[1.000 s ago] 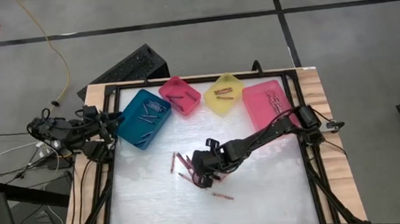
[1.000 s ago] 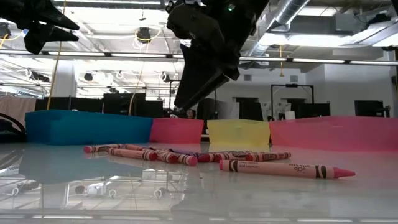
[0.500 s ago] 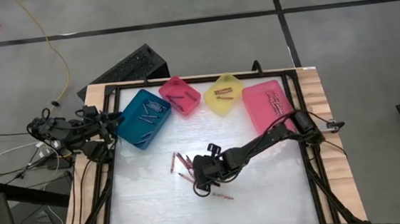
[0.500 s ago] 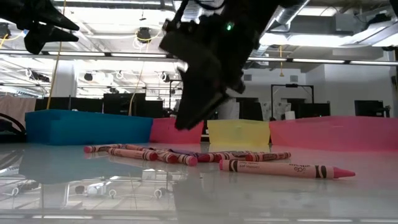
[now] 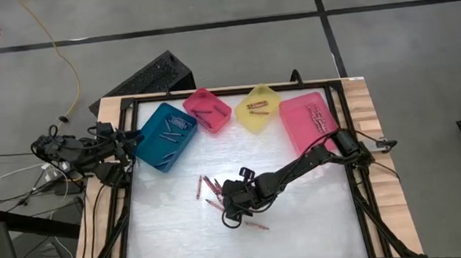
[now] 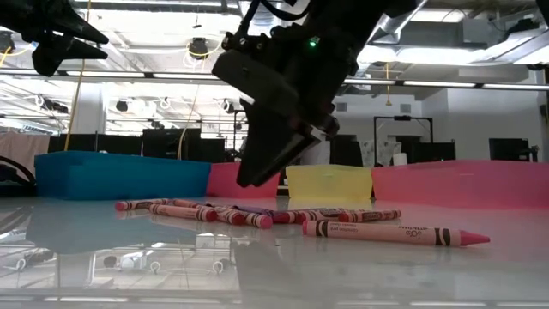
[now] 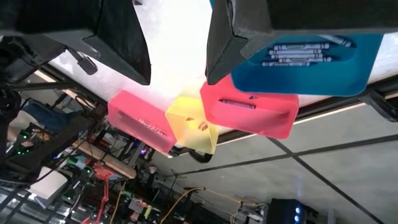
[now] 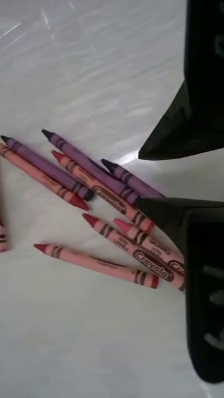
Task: Sort crayons
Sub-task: Put the violet crayon into the left pink bin
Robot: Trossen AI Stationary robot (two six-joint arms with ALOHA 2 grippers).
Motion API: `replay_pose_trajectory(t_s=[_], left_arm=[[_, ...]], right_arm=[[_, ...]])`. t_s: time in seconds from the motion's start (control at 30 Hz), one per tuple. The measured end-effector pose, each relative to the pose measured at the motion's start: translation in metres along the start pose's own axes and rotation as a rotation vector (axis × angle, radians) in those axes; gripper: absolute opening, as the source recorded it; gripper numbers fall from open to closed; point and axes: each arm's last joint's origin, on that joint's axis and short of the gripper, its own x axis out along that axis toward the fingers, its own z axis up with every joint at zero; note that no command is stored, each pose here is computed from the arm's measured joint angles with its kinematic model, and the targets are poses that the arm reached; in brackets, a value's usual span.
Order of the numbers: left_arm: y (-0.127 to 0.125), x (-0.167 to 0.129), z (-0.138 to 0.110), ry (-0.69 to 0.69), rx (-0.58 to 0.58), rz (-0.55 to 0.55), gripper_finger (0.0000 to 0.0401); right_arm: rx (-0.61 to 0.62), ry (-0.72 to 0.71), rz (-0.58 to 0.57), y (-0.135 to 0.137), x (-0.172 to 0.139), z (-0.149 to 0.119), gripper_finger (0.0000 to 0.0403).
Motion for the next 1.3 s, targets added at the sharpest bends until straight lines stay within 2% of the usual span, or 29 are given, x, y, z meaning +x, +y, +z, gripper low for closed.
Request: replay_pose_trajectory(t_s=[1.03, 1.3], left_arm=[[0.0, 0.0, 0.0, 0.003, -0.012, -0.007, 0.0145], [0.0, 0.0, 0.0, 0.002, -0.013, -0.007, 0.0145]], right_arm=[[0.079, 0.059, -0.034, 0.005, 0.014, -0.016, 0.0102], [0.195, 0.134, -0.112, -0.006, 0.015, -0.02, 0.0086]])
